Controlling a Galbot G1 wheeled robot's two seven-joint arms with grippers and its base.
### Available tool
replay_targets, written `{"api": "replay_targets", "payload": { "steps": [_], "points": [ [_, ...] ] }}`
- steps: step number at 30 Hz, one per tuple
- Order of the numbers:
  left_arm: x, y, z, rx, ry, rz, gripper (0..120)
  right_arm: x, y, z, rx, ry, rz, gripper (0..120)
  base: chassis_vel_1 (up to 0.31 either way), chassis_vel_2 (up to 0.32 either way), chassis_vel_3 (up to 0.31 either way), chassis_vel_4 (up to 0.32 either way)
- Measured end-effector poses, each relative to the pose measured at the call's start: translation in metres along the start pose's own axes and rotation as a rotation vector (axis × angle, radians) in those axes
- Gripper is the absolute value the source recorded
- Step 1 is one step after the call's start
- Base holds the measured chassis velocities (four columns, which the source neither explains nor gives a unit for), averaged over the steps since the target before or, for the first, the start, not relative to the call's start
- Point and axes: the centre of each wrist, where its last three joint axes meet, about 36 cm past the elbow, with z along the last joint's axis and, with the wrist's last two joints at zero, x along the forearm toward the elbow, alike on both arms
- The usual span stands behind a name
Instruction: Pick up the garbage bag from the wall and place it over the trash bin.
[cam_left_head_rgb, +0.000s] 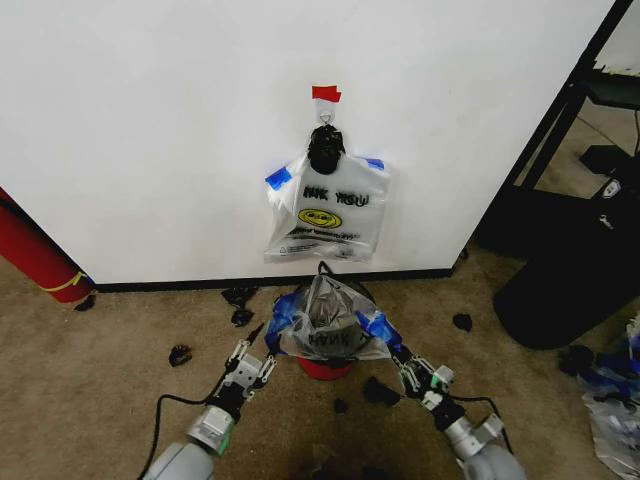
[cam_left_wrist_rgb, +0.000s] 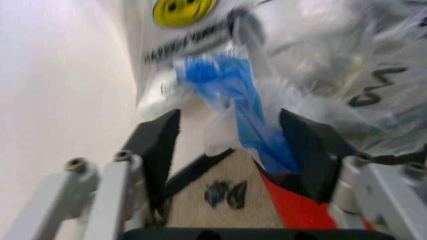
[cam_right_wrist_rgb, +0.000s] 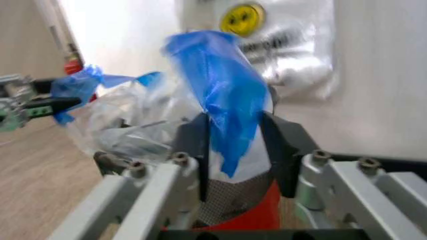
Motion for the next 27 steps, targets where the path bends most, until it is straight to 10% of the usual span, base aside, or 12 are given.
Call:
{"api": "replay_targets", "payload": {
  "steps": [10, 15, 27],
  "points": [
    [0.007, 0.015, 0.011, -0.029, -0.047, 0.037, 99, 0.024, -0.018, -0.007, 0.051, 0.007, -0.074, 67, 0.0, 0.0, 0.0, 0.0],
    [-0.008, -0.003, 0.039, 0.102, -0.014, -0.06, 100, 0.01, -0.009, -0.006, 0.051, -0.028, -0.093, 97, 0.0, 0.0, 0.0, 0.0],
    [-0.016, -0.028, 0.063, 0.155, 0.062, -0.087, 100, -0.002, -0.003, -0.01, 0.05, -0.041, -0.128, 100, 0.0, 0.0, 0.0, 0.0]
  ]
}}
